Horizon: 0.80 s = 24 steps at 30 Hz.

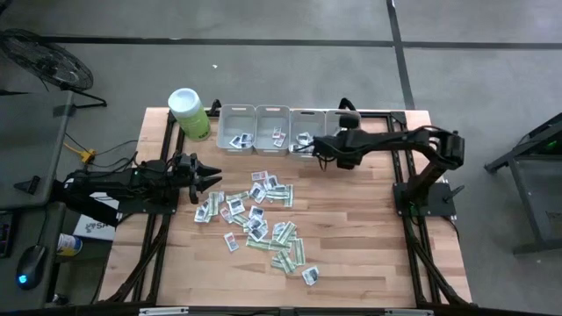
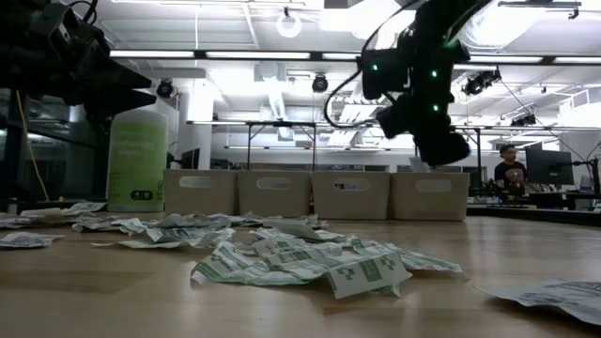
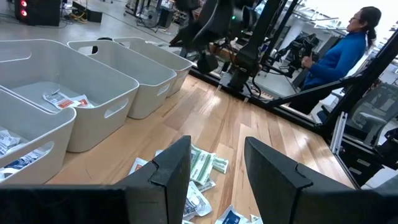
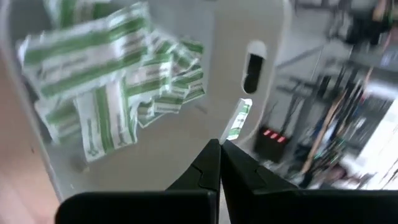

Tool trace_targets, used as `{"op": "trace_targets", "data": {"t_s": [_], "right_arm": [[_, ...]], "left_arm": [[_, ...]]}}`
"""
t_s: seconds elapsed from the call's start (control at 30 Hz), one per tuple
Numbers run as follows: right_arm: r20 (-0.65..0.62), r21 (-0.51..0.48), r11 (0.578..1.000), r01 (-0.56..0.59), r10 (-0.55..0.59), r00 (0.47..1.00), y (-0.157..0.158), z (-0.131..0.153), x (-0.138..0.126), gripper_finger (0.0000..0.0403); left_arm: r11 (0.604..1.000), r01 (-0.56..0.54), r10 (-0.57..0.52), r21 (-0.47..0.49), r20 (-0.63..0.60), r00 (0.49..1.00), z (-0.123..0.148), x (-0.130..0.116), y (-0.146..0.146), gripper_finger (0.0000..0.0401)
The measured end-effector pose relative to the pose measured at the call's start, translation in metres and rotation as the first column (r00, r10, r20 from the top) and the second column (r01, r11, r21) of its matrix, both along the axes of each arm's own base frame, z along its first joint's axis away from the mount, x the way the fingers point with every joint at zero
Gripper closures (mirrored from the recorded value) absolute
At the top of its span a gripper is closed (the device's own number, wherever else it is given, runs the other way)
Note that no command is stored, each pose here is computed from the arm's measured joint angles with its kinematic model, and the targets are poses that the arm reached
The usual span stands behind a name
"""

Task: Pick & Place First Aid Supplies
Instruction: Put the bandage into the right gray bin, then put the towelette pack into the middle right gray bin

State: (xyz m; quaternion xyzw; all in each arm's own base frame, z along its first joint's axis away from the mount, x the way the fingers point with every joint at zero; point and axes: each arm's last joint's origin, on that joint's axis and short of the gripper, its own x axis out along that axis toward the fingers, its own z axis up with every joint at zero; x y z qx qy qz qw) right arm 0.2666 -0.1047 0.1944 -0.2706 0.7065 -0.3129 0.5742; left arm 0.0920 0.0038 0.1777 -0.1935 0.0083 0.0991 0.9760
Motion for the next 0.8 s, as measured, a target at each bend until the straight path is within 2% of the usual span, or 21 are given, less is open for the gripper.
{"op": "trace_targets", "data": {"t_s": [0.2, 0.37, 0.53, 0.67, 0.8], "right_arm": [[-0.131, 0.055, 0.988, -0.145, 0.151, 0.980, 0.000, -0.016, -0.004, 0.0401], [-0.158, 0.003, 0.989, -0.149, 0.147, 0.976, 0.000, -0.020, -0.005, 0.0386], [-0.163, -0.010, 0.989, -0.146, 0.143, 0.976, 0.000, -0.020, -0.006, 0.0347], [-0.138, -0.029, 0.991, -0.133, 0.128, 0.982, 0.001, -0.020, -0.004, 0.0309], [0.017, -0.101, 0.993, -0.067, 0.069, 0.997, 0.013, -0.011, 0.000, 0.0282]], "left_arm": [[1.000, 0.000, 0.000, 0.000, 0.000, 1.000, 0.000, 0.000, 0.000, 0.0251], [1.000, 0.000, 0.000, 0.000, 0.000, 1.000, 0.000, 0.000, 0.000, 0.0251], [1.000, 0.000, 0.000, 0.000, 0.000, 1.000, 0.000, 0.000, 0.000, 0.0251], [1.000, 0.000, 0.000, 0.000, 0.000, 1.000, 0.000, 0.000, 0.000, 0.0251], [1.000, 0.000, 0.000, 0.000, 0.000, 1.000, 0.000, 0.000, 0.000, 0.0251]]}}
